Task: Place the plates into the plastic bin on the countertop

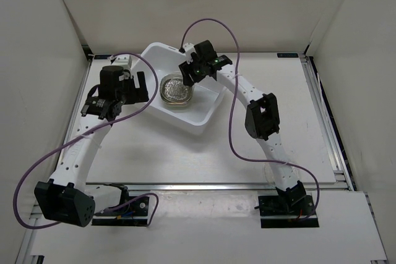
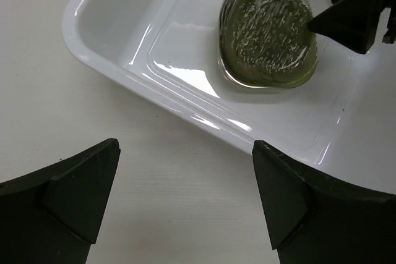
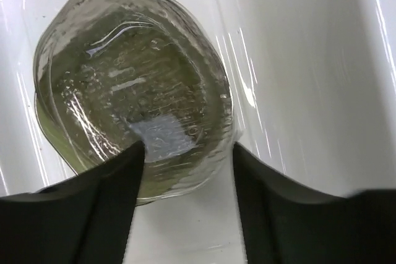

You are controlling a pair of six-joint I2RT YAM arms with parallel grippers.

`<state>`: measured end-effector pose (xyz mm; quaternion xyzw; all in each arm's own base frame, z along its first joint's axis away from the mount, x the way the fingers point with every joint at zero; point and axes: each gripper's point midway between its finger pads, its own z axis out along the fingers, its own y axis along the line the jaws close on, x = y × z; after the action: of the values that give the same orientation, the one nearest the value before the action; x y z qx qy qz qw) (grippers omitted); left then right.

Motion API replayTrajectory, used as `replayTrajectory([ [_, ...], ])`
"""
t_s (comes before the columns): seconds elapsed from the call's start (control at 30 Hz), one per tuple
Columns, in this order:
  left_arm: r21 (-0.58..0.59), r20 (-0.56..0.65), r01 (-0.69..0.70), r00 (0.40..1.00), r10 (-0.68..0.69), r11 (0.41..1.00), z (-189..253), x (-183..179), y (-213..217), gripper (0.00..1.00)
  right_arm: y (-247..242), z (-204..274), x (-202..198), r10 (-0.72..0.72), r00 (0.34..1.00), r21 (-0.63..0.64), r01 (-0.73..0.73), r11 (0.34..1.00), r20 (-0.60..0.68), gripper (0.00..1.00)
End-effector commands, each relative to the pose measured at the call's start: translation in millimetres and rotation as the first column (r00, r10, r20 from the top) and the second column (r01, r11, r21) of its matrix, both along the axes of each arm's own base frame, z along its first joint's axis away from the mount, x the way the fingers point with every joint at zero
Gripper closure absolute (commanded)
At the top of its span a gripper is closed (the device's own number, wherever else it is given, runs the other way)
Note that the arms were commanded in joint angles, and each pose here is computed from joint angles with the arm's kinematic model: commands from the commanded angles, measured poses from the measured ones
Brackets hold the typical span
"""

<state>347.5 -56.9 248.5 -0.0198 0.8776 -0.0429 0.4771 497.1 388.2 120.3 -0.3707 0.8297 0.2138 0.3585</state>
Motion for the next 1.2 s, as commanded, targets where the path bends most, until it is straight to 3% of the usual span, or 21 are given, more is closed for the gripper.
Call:
replayTrajectory([
  [0.0,-0.027,0.057,0.104,0.993,-0.103,0.994,21,5,-25,0.01,11,69,1,0.055,0.99,0.087,-0.067,0.994,0.133,0.34],
  [0.03,-0.029,0.076,0.119,0.99,-0.117,0.992,25,7,-30,0.01,10,76,1,0.057,0.987,0.09,-0.071,0.993,0.149,0.17],
  [0.1,-0.027,0.095,0.171,0.981,-0.167,0.985,27,9,-45,0.01,5,99,-1,0.046,0.982,0.108,-0.067,0.992,0.184,0.03],
  [0.3,-0.006,0.104,0.301,0.949,-0.299,0.954,31,12,-90,0.01,-47,153,-4,-0.021,0.989,0.249,-0.017,0.968,0.149,0.01],
  [0.4,-0.007,0.089,0.425,0.902,-0.422,0.905,28,8,-129,0.01,-109,169,8,-0.219,0.971,0.275,0.185,0.944,0.098,0.01],
  [0.47,-0.025,0.076,0.52,0.852,-0.517,0.854,23,3,-164,0.01,-151,183,-6,-0.325,0.943,0.296,0.291,0.91,0.073,0.01],
  [0.5,-0.033,0.078,0.562,0.826,-0.558,0.827,23,-1,-179,0.01,-194,187,1,-0.437,0.897,0.299,0.399,0.867,0.07,0.01],
  [0.6,-0.034,0.075,0.691,0.722,-0.688,0.722,19,-18,-238,0.01,-276,203,-28,-0.657,0.754,0.324,0.62,0.715,0.007,0.01],
  [0.63,-0.039,0.068,0.747,0.664,-0.744,0.663,15,-34,-264,0.01,-327,210,-42,-0.785,0.619,0.327,0.74,0.587,0.009,0.01],
  [0.7,-0.053,0.044,0.805,0.593,-0.804,0.591,2,-42,-300,0.01,-375,204,-68,-0.884,0.467,0.289,0.847,0.445,-0.006,0.01],
  [0.73,-0.064,0.032,0.837,0.546,-0.837,0.543,-5,-55,-321,0.01,-416,204,-81,-0.948,0.319,0.284,0.91,0.303,-0.008,0.01],
  [0.83,-0.138,-0.015,0.904,0.407,-0.913,0.405,-33,-83,-370,0.01,-468,203,-135,-0.996,0.074,0.291,0.955,0.059,-0.04,0.01],
  [0.93,-0.169,-0.061,0.933,0.313,-0.948,0.318,-62,-107,-408,0.01,-494,210,-178,-0.998,-0.046,0.339,0.939,-0.059,-0.048,0.01],
  [1.03,-0.204,-0.075,0.954,0.207,-0.975,0.218,-84,-133,-445,0.01,-503,219,-204,-0.993,-0.104,0.384,0.916,-0.116,-0.052,0.01],
  [1.1,-0.217,-0.128,0.959,0.157,-0.979,0.182,-119,-152,-465,0.01,-504,223,-213,-0.993,-0.104,0.399,0.91,-0.116,-0.05,0.01],
  [1.17,-0.212,-0.132,0.963,0.14,-0.981,0.166,-125,-157,-482,0.01,-499,223,-216,-0.995,-0.081,0.397,0.913,-0.096,-0.055,0.01],
])
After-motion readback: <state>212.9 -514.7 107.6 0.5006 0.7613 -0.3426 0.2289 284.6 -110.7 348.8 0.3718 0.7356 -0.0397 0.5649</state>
